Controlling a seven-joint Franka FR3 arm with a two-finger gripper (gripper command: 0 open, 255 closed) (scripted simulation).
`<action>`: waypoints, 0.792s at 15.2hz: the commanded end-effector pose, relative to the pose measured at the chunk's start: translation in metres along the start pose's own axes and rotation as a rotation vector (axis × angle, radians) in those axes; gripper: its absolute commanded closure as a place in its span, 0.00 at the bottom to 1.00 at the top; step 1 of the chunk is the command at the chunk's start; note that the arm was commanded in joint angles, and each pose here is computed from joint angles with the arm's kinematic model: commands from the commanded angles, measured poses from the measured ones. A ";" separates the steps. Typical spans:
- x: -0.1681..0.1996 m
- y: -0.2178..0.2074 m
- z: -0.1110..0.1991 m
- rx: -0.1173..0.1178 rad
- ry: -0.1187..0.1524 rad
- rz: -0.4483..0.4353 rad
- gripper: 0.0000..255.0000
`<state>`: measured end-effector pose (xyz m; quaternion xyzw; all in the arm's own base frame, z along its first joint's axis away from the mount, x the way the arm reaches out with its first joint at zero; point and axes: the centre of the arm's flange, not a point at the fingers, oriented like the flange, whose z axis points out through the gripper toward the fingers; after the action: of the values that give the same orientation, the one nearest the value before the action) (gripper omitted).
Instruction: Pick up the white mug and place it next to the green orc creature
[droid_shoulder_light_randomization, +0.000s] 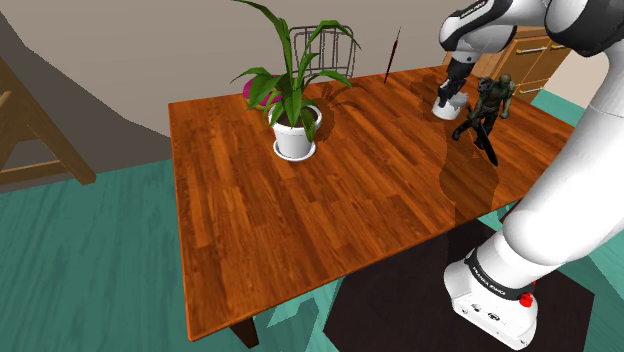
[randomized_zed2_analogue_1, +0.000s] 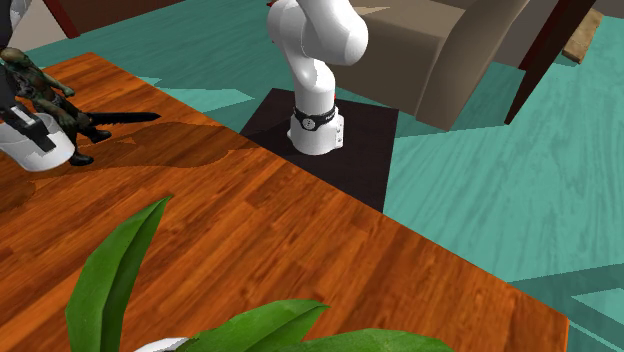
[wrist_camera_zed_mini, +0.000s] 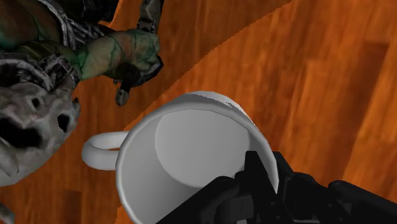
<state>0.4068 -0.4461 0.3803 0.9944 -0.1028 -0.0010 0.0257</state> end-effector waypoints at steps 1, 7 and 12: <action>0.000 0.000 0.010 0.000 0.001 0.000 1.00; 0.000 -0.002 0.042 0.000 0.001 0.000 1.00; 0.000 -0.003 0.068 0.000 0.001 0.000 1.00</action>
<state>0.4064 -0.4454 0.3178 0.9944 -0.1029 -0.0009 0.0257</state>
